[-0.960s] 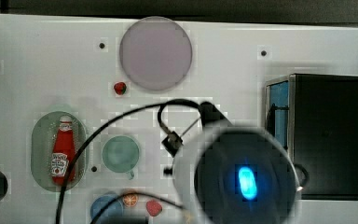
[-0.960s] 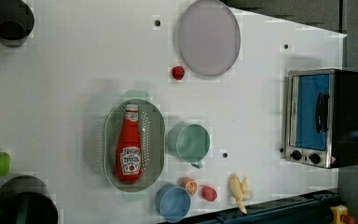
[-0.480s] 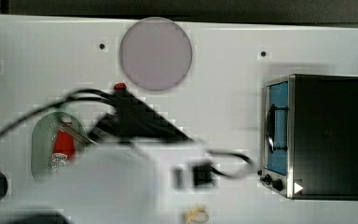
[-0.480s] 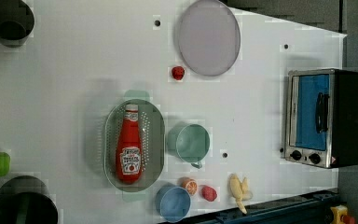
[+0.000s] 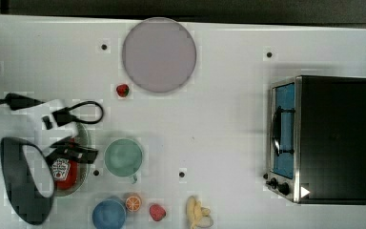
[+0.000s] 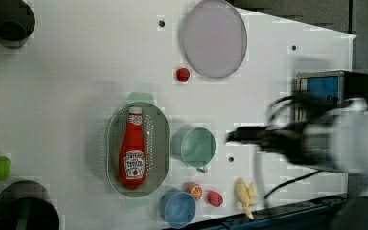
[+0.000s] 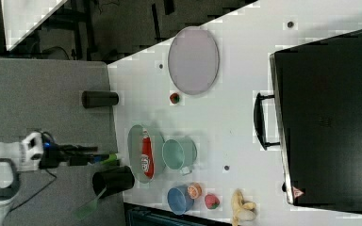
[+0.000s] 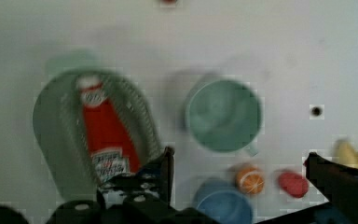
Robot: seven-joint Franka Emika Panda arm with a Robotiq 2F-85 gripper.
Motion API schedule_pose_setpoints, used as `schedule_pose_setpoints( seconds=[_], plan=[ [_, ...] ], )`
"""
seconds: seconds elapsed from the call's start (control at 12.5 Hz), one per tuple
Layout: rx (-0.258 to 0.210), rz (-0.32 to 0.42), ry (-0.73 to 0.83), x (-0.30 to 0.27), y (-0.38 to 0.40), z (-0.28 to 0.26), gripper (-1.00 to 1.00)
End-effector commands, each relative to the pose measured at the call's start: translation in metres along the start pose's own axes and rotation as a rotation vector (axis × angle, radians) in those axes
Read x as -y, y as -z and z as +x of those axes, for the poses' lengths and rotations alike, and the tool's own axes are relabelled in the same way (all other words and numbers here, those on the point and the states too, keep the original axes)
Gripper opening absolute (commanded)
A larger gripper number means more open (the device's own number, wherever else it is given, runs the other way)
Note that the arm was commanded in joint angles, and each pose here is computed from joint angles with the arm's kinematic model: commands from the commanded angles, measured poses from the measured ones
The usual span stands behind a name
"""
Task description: Pick ketchup from strainer and place it on the table
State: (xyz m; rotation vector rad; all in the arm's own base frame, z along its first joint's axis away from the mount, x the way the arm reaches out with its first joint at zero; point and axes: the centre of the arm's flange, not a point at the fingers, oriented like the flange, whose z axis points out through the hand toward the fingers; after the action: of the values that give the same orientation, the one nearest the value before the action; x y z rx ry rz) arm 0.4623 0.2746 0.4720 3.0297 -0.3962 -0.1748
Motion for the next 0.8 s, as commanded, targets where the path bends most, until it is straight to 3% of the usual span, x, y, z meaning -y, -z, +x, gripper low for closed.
schedule_pose_setpoints(
  seconds=[0.08,0.48,0.8],
  plan=[
    [-0.047,0.043,0.061,0.041,-0.004,-0.034,1.0],
    [-0.033,0.112,0.156,0.093,-0.095,-0.045,1.0],
    [-0.068,0.147,0.162,0.101,-0.17,-0.046,1.0]
  ],
)
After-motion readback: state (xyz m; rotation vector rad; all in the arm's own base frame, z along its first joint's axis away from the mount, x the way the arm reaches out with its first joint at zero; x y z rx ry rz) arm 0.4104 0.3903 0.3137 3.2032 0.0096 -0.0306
